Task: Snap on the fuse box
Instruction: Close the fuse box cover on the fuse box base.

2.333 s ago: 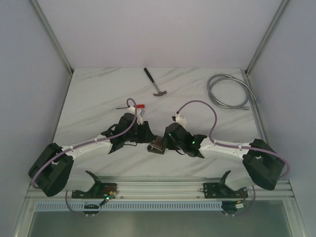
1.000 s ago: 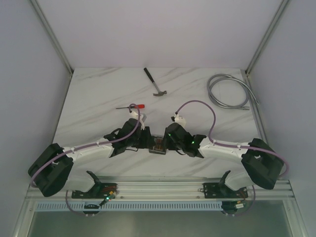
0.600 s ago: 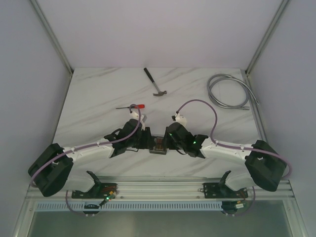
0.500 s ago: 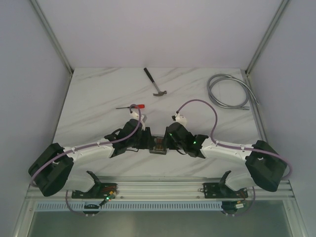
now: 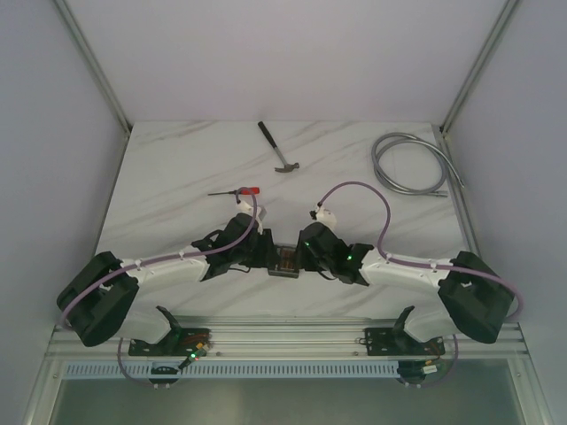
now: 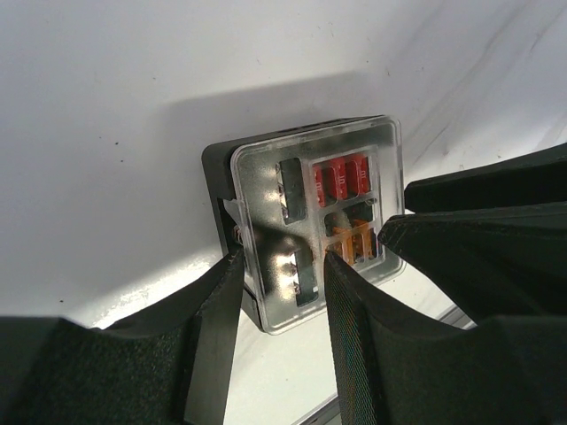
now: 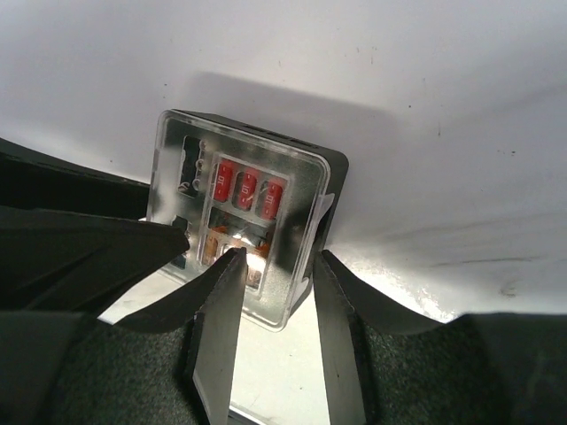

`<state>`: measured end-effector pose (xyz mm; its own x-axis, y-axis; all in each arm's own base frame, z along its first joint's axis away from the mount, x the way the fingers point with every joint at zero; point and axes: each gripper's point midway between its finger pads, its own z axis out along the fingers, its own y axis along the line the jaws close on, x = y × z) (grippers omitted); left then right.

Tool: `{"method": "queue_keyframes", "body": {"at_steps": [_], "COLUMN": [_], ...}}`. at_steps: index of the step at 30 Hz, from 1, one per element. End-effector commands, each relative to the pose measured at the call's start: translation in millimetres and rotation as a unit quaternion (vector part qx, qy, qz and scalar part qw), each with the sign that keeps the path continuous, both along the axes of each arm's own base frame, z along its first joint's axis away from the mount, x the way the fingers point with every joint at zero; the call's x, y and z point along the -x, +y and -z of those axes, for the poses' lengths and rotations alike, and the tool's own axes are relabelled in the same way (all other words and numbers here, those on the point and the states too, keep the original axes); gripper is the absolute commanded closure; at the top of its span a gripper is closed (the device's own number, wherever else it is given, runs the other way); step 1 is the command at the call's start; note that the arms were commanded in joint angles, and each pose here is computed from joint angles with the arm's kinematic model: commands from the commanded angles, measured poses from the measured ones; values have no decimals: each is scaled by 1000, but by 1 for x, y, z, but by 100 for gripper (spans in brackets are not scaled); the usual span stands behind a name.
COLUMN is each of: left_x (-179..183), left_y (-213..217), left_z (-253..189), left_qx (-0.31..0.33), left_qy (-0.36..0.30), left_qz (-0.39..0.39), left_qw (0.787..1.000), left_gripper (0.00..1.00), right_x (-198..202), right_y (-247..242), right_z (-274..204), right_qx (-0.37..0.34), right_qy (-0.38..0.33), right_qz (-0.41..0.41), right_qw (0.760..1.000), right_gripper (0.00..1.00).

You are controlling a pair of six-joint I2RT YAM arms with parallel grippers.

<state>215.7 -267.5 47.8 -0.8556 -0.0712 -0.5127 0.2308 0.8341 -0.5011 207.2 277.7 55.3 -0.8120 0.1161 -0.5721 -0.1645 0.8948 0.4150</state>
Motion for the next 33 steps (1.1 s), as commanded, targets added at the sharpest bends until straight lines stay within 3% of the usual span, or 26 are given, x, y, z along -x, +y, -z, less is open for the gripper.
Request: {"method": "queue_keyframes", "body": {"at_steps": [1,10,23,33], "left_x": [-6,-8,-4,9], "left_y": [-2,2,5,-1], "left_z": [-7,-8,-8,-7], "left_qx": [-4,-10,2,32], "left_qy": [-12,-16,1,29], "left_qz": [-4,-17,-41,-29], "left_qw": [1000,1000,999,999], "left_gripper": [49,48,29,32], "right_x": [0,-4,-2,13], "right_y": [0,4,-7,-2], "right_z": [7,-7,-10,4], "right_qx": [-2,-17,-8,-21], "right_qy": [0,-14,-12,25], "right_qz": [8,5,24,16], "right_qw": [1000,1000,1000,999], "right_gripper": [58,58,55,57]}}
